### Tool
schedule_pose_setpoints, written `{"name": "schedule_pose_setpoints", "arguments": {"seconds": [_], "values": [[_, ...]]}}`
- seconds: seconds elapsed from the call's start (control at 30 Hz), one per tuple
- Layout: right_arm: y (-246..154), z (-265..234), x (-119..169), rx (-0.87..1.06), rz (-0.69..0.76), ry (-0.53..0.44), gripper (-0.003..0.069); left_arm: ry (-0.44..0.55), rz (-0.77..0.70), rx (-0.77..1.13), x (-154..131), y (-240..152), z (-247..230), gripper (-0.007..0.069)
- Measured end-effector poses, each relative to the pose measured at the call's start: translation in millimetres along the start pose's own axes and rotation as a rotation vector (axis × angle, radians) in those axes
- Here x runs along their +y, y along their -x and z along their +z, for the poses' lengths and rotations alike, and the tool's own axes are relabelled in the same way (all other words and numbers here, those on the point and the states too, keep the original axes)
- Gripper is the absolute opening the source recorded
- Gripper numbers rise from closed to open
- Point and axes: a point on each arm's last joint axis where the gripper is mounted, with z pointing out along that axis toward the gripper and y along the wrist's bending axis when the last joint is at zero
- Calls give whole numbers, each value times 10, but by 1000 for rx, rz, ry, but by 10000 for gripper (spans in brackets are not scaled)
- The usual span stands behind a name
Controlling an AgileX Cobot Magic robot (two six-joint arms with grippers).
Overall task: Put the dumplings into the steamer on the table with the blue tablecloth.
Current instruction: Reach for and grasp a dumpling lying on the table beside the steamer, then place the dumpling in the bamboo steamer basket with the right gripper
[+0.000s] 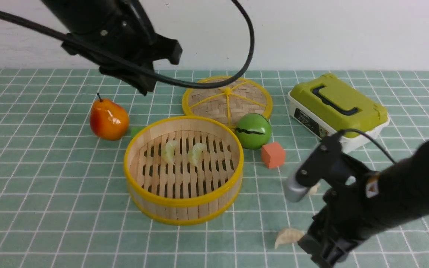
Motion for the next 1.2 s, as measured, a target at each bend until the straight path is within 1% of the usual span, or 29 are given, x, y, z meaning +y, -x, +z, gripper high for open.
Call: {"name": "schedule_pose_setpoints", "arguments": {"seconds": [0.03, 0.1, 0.13, 0.23, 0.33, 0.4, 0.47, 0.53, 0.57, 0.63, 0.67, 0.7, 0.73, 0.8, 0.83, 0.93, 1.0, 1.1, 1.17, 1.2], "values": [[77, 121, -50, 10, -14, -7, 430, 5, 7, 26, 16, -129, -32, -14], [122, 196, -82, 20, -27, -9, 431, 9, 11, 28, 26, -231, -103, -14], [191, 361, -145, 52, -49, -19, 430, 21, 16, 50, 61, -458, -133, -14], [217, 572, -196, 95, -65, -15, 419, 38, 22, 32, 112, -804, -255, -14], [168, 808, -222, 154, -80, 1, 392, 53, 20, -29, 169, -1215, -439, -14], [130, 897, -227, 181, -99, 6, 363, 61, 24, -55, 197, -1407, -520, -14], [121, 925, -229, 195, -103, 11, 322, 75, 32, -79, 227, -1579, -606, -14], [124, 923, -225, 203, -91, 22, 228, 101, 36, -95, 282, -1851, -663, -14], [131, 917, -220, 204, -85, 30, 202, 110, 31, -104, 300, -1934, -681, -14], [159, 880, -205, 225, -69, 55, 200, 128, -1, -122, 346, -2170, -700, -14], [166, 870, -201, 228, -67, 63, 200, 131, -7, -124, 353, -2191, -700, -14], [247, 765, -184, 230, -44, 89, 201, 150, -36, -134, 397, -2385, -681, -14], [281, 720, -173, 229, -27, 103, 201, 160, -43, -136, 418, -2470, -661, -14], [463, 534, -152, 173, 39, 131, 201, 176, -76, -141, 467, -2682, -571, -14], [550, 461, -148, 148, 68, 140, 201, 177, -85, -154, 475, -2718, -560, -14], [918, 236, -89, -17, 199, 225, 201, 160, -133, -200, 504, -2905, -388, -14], [1118, 179, -27, -110, 220, 268, 201, 141, -155, -251, 508, -2951, -329, -14], [1367, 296, 83, -204, 214, 283, 201, 114, -168, -340, 504, -2979, -348, -14], [1480, 460, 154, -232, 205, 275, 201, 103, -172, -378, 502, -2993, -387, -14], [1553, 618, 188, -238, 213, 267, 201, 99, -172, -397, 502, -3005, -410, -14]]}}
